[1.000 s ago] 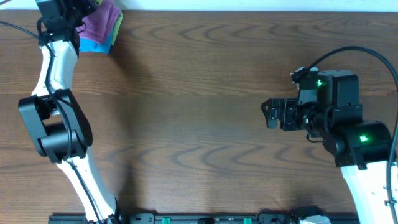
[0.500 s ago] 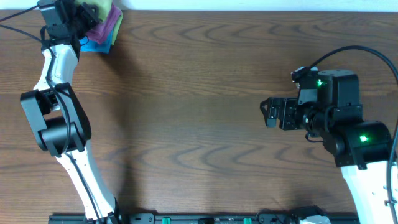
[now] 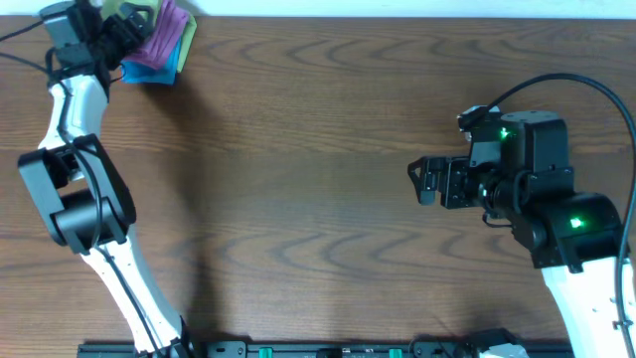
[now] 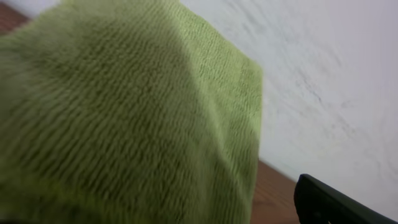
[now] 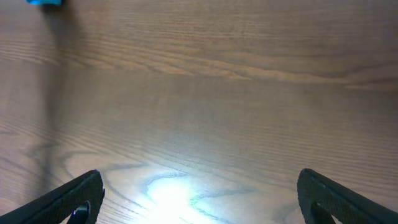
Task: Fold the cloth
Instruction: 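Lower the green bundle onto the cloth stack and release it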
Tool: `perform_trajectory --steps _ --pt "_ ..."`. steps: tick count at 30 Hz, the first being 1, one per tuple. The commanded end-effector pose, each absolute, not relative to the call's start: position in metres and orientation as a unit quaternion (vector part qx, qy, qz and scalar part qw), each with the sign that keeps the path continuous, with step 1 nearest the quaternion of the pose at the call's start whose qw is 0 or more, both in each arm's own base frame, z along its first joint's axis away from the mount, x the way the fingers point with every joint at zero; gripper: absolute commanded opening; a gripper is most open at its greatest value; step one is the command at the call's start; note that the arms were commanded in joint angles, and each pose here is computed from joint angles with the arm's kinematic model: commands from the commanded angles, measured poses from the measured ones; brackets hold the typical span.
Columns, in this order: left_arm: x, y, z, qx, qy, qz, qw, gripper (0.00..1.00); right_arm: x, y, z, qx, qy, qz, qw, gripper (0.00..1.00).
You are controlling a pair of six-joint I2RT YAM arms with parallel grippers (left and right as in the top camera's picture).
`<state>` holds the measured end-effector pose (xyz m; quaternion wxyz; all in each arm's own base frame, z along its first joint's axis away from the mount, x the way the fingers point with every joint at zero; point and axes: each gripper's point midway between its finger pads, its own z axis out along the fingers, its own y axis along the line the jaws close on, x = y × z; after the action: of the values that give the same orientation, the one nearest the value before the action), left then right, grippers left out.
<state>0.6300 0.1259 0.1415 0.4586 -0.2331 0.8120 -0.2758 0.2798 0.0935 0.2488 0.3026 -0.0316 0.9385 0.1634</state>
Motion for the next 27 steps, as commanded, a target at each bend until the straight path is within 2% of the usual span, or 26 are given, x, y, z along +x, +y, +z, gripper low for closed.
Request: perform_trajectory --steps 1,20,27 --pt "0.628 0.128 0.15 -0.224 0.807 -0.302 0.456 0.95 0.281 0.098 0.257 -0.028 0.934 0.175 0.312 0.99" --pt "0.608 0.113 0.136 -0.237 0.822 -0.343 0.387 0.96 0.285 0.099 0.261 -0.029 0.929 0.177 0.323 0.99" --pt "0.6 0.125 0.148 -0.238 0.823 -0.335 0.393 0.95 0.284 0.099 0.261 -0.029 0.93 0.176 0.321 0.99"
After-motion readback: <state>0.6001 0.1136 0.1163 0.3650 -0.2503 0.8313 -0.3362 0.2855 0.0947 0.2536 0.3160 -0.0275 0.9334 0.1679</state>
